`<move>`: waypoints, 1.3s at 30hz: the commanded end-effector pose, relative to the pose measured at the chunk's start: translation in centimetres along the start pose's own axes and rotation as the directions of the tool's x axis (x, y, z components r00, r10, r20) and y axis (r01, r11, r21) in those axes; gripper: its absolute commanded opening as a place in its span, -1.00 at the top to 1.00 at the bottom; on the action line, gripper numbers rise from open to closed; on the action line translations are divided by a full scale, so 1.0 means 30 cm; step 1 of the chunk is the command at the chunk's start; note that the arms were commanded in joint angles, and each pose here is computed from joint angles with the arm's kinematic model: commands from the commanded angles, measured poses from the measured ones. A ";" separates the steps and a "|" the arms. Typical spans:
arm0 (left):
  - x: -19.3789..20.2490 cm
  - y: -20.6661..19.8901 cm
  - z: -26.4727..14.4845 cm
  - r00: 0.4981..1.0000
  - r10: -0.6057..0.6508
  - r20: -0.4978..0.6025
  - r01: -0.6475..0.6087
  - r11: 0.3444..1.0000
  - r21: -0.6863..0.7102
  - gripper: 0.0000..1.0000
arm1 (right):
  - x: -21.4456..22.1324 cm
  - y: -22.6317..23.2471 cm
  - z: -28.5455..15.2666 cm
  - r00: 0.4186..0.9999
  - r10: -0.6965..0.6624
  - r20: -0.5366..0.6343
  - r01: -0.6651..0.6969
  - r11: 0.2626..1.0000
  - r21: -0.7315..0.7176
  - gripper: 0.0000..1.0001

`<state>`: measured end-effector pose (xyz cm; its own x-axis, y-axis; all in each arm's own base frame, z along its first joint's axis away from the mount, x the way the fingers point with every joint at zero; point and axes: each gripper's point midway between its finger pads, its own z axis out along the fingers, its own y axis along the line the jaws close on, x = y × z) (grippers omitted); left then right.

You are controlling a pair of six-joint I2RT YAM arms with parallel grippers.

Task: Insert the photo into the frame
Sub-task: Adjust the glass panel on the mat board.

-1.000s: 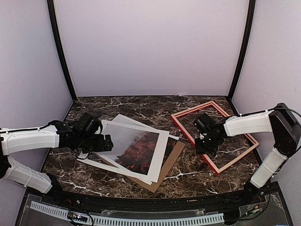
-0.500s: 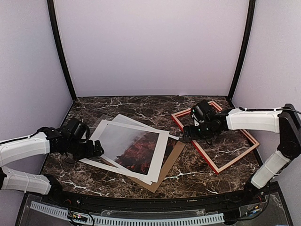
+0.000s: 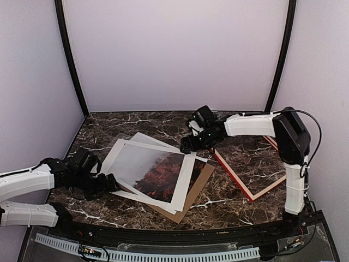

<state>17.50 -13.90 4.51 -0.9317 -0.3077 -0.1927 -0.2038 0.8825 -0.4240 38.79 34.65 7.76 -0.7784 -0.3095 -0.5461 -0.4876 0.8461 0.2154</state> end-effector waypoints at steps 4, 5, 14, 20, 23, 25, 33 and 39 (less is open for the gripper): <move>0.073 0.015 0.026 0.996 -0.067 -0.066 0.068 0.998 0.014 -0.98 | 0.012 0.007 0.103 0.997 -0.042 -0.059 0.042 0.999 -0.004 -0.96; 0.084 0.017 0.031 0.995 -0.074 -0.074 0.075 0.997 0.012 -0.98 | 0.023 0.003 0.117 0.997 -0.044 -0.070 0.044 0.999 -0.001 -0.96; 0.098 0.008 0.068 0.991 -0.112 -0.072 0.114 0.993 0.030 -0.98 | 0.118 0.000 0.157 0.988 -0.040 -0.150 0.036 0.999 -0.027 -0.92; 0.030 -0.012 0.101 0.992 -0.128 -0.018 0.128 0.991 0.037 -0.98 | 0.189 0.033 0.104 0.986 0.019 -0.166 -0.036 0.995 -0.098 -0.89; -0.021 -0.021 0.121 0.992 -0.125 -0.008 0.126 0.991 0.044 -0.98 | 0.226 0.065 0.077 0.984 0.059 -0.169 -0.084 0.986 -0.146 -0.85; -0.055 -0.019 0.133 0.992 -0.127 -0.003 0.127 0.991 0.040 -0.98 | 0.253 0.085 0.063 0.982 0.079 -0.172 -0.108 0.980 -0.167 -0.84; -0.216 0.025 0.136 0.989 -0.132 0.072 0.131 0.991 0.007 -0.98 | 0.350 0.162 0.017 0.973 0.156 -0.168 -0.186 0.966 -0.182 -0.77; -0.372 0.111 0.116 0.976 -0.161 0.147 0.167 0.986 -0.026 -0.98 | 0.410 0.315 0.028 0.973 0.151 -0.175 -0.190 0.954 -0.232 -0.75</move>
<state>28.15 -11.56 3.92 -0.8203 -0.5135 -0.2521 -0.3366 0.7896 -0.5130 29.06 36.53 3.85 -0.8690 -0.2379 -0.4340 -0.4318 0.7929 0.4300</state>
